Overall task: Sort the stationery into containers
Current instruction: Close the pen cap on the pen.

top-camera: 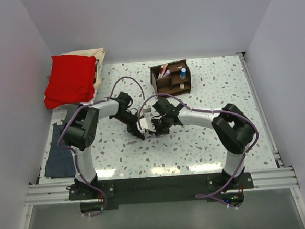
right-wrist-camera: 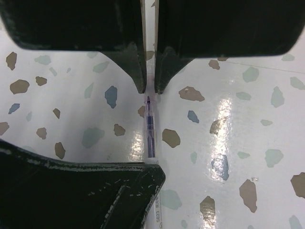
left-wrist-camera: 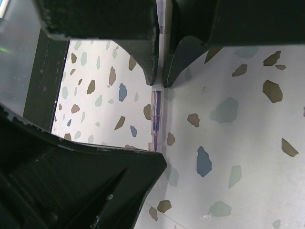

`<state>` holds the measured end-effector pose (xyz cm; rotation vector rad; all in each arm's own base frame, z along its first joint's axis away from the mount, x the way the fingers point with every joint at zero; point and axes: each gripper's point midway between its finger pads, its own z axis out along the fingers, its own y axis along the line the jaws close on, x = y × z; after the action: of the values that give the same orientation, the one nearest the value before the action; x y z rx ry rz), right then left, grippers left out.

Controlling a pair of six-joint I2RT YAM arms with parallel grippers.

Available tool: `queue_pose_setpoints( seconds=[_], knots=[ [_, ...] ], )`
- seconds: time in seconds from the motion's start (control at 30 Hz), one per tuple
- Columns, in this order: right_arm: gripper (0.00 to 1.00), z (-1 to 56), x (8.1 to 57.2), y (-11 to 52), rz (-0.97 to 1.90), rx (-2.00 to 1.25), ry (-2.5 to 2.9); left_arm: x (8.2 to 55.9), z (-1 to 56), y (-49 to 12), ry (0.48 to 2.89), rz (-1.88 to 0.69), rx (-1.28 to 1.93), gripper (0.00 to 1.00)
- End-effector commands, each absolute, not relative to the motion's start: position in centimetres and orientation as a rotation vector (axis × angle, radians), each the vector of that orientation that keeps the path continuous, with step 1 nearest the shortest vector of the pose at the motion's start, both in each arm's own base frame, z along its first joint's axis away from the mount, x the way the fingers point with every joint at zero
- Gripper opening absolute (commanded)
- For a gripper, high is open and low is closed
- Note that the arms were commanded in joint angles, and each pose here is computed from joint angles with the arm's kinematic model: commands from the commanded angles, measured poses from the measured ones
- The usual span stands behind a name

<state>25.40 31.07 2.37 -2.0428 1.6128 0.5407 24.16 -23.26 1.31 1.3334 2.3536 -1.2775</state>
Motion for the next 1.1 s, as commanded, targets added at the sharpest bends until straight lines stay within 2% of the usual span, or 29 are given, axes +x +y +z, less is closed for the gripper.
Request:
queue_pose_setpoints(
  seconds=[0.0,0.57,0.83,1.07],
  knots=[
    [0.0,4.9,26.6,32.9,0.562,-1.988,1.536,26.2,-1.9,-22.2,2.379,-1.077,1.414,0.0],
    [0.0,3.4,26.8,33.7,0.609,-2.073,1.53,28.0,-1.4,-24.1,2.344,-1.13,1.377,0.0],
    [0.0,4.9,25.2,34.9,0.75,-2.036,1.489,28.2,-1.4,-24.8,2.336,-1.155,1.355,0.0],
    [0.0,6.3,25.6,36.3,0.762,-1.934,1.511,28.1,-1.6,-25.9,2.344,-1.192,1.325,0.0]
  ],
)
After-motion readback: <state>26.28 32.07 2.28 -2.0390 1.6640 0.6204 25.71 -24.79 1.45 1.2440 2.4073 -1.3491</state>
